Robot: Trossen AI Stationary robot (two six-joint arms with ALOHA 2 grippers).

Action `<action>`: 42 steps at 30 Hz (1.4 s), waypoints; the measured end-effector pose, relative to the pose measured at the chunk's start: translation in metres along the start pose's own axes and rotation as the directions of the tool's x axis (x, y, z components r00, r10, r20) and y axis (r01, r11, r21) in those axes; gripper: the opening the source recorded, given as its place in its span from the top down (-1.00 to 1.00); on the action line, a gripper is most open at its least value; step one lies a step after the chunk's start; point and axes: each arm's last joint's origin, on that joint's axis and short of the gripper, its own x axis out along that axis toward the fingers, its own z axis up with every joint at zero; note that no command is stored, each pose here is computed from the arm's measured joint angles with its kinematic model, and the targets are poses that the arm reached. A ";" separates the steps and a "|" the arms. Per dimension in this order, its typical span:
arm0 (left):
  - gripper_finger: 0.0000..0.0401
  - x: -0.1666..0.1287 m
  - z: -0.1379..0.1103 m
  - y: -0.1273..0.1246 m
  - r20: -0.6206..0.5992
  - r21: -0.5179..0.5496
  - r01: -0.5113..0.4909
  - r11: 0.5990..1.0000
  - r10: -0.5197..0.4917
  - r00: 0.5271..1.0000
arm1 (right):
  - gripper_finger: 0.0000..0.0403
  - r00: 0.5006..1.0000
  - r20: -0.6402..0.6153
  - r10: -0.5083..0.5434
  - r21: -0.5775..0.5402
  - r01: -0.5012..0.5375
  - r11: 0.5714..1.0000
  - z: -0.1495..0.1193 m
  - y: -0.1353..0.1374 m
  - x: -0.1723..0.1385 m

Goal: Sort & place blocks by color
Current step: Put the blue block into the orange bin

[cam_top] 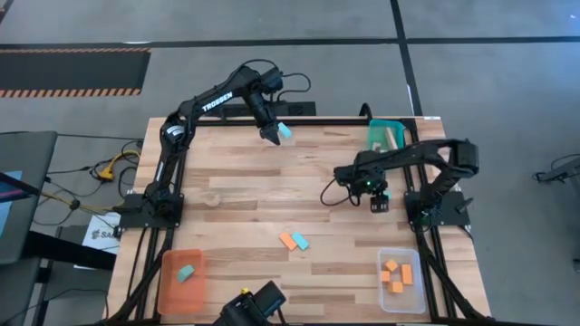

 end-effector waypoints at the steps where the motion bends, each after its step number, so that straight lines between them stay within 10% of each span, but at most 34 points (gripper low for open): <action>1: 0.14 0.000 0.000 0.000 0.000 0.000 0.000 1.000 0.000 1.000 | -0.34 1.000 -0.010 0.000 -0.016 0.000 1.000 0.001 0.000 0.003; 15: 0.14 0.000 0.000 0.000 0.002 -0.005 0.000 1.000 0.000 1.000 | -0.32 0.999 0.011 -0.052 -0.089 0.053 0.995 0.019 -0.001 0.031; 25: 0.14 0.000 0.001 0.000 0.005 -0.006 -0.002 1.000 0.002 1.000 | 0.46 0.998 0.034 -0.052 -0.061 0.054 0.997 0.016 0.000 0.025; 32: 0.14 -0.007 -0.002 -0.006 -0.008 -0.014 -0.039 0.999 0.039 0.999 | 0.47 0.966 0.259 0.029 -0.010 -0.028 1.000 -0.001 0.000 -0.023; 37: 0.14 -0.035 -0.014 -0.029 -0.036 -0.011 -0.156 0.988 0.155 0.987 | 0.46 0.801 0.588 0.108 -0.039 -0.105 0.994 -0.023 -0.005 -0.077; 42: 0.14 -0.066 -0.031 -0.061 0.024 -0.045 -0.239 0.970 0.240 0.970 | 0.39 0.460 0.870 0.180 -0.142 -0.116 0.983 -0.041 -0.010 -0.122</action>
